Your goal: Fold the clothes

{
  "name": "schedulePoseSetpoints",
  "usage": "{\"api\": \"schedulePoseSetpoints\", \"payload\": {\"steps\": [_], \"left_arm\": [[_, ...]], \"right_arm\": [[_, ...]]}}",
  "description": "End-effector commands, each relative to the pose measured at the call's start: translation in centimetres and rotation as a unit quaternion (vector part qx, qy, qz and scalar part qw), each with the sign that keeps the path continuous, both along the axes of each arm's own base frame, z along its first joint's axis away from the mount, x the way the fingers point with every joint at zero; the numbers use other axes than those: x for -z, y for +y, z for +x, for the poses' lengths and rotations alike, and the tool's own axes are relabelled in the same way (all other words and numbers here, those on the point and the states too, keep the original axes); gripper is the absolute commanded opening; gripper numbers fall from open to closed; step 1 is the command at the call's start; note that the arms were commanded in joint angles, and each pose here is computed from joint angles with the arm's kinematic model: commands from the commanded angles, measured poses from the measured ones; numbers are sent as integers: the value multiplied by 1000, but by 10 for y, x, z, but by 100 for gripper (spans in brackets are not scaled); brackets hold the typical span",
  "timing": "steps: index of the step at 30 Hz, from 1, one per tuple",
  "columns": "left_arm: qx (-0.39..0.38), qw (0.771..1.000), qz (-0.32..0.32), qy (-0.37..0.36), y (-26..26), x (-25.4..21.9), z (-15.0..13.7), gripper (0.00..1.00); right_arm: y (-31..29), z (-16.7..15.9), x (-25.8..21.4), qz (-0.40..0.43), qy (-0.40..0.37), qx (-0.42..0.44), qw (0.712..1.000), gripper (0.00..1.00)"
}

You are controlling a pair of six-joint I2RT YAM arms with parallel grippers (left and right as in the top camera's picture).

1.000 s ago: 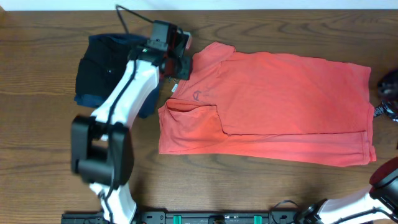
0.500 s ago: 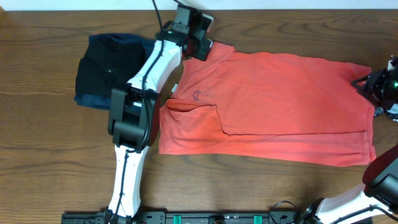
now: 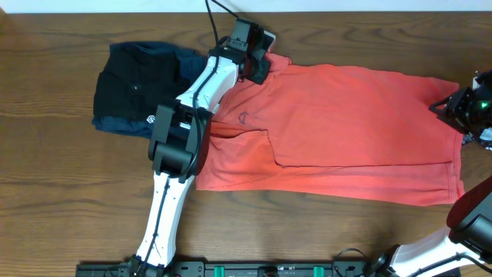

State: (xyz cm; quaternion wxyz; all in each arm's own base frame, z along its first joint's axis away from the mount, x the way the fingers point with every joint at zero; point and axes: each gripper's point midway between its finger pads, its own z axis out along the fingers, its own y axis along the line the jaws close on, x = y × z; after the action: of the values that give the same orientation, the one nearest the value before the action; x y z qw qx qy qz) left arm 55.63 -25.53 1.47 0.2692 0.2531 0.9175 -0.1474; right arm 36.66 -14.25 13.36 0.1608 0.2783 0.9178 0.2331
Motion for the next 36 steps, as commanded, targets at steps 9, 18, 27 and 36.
{"api": "schedulePoseSetpoints", "payload": {"steps": [9,18,27,36], "left_arm": [[-35,997,29,-70,20,-95,10,6],[-41,993,106,25,52,-85,-40,6],[-39,959,218,178,99,-61,-117,11],[-36,972,191,129,81,-65,-95,64]], "right_arm": [[2,5,-2,-11,-11,-20,1000,33],[-1,4,0,-20,-5,-18,1000,33],[-1,4,0,-21,-6,-18,1000,34],[-3,6,0,-24,-11,-17,1000,35]]}}
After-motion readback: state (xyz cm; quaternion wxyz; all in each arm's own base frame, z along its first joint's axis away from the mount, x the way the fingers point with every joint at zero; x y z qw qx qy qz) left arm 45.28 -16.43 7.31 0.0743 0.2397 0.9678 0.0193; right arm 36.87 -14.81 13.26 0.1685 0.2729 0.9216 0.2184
